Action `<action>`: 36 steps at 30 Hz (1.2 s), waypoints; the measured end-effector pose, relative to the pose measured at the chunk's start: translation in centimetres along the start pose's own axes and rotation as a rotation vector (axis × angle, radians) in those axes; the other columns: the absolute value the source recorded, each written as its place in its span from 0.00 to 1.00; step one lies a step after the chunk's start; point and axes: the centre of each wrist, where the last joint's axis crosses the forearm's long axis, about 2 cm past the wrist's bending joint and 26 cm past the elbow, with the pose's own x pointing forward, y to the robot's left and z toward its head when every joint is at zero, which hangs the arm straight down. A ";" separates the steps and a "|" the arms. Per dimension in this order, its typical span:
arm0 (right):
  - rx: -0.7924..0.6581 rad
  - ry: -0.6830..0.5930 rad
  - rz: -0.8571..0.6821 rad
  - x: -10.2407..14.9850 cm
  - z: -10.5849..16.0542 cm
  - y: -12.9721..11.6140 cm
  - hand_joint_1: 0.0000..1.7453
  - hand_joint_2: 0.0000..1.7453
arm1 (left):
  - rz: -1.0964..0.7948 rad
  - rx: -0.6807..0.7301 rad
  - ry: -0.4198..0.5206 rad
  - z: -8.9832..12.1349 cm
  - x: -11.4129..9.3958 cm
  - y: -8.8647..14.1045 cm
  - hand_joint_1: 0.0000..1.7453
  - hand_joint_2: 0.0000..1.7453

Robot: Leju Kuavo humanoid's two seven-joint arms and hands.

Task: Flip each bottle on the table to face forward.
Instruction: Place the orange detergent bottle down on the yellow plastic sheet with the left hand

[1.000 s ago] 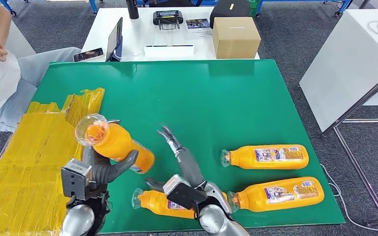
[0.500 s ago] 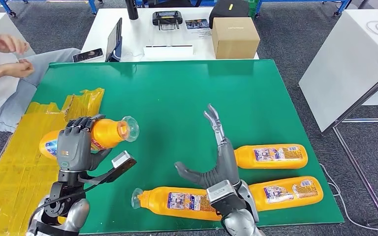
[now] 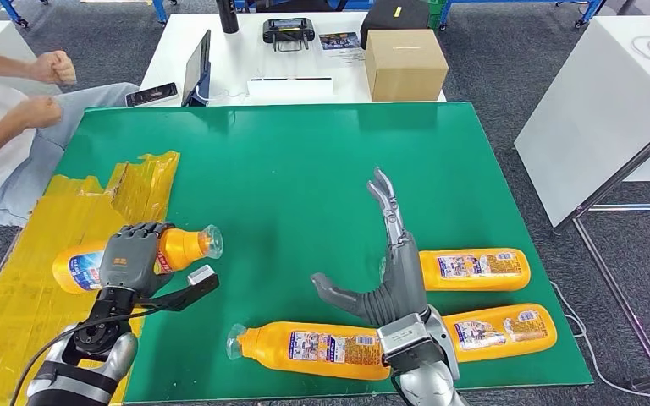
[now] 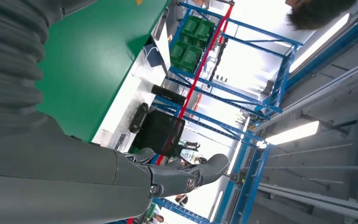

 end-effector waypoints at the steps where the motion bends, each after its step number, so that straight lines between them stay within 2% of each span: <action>1: 0.000 0.000 0.000 0.0 0.0 0.0 0.00 1.00 | -0.003 -0.009 0.001 0.0 -0.1 -0.2 1.00 1.00; 4: 0.002 0.000 -0.001 0.0 0.0 0.0 0.00 1.00 | -0.009 -0.031 0.004 0.0 -0.4 -0.7 1.00 1.00; 5: 0.004 0.000 -0.002 0.0 0.0 0.0 0.00 1.00 | -0.009 -0.041 0.007 0.0 -0.6 -0.8 0.93 1.00; 8: 0.012 0.002 -0.004 0.0 0.0 0.0 0.00 1.00 | 0.001 -0.066 0.026 -0.1 -1.1 -1.5 0.20 1.00; 9: 0.014 0.004 -0.004 0.0 0.0 0.0 0.00 1.00 | 0.007 -0.069 0.033 -0.1 -1.3 -1.8 0.01 1.00; 17: 0.041 0.017 0.011 0.0 -0.3 0.0 0.00 1.00 | 0.019 -0.050 0.075 0.4 -2.3 -3.3 0.00 1.00; 30: 0.068 0.039 0.037 -0.1 -0.3 0.3 0.00 1.00 | 0.105 -0.039 0.092 0.5 -1.6 -3.7 0.00 1.00; 33: 0.072 0.042 0.041 -0.1 -0.3 0.3 0.00 1.00 | 0.174 -0.028 0.080 0.6 -1.4 -3.6 0.00 1.00; 36: 0.092 0.050 0.068 -0.2 -0.2 0.3 0.00 1.00 | 0.365 0.035 0.051 1.0 -1.0 -3.0 0.00 1.00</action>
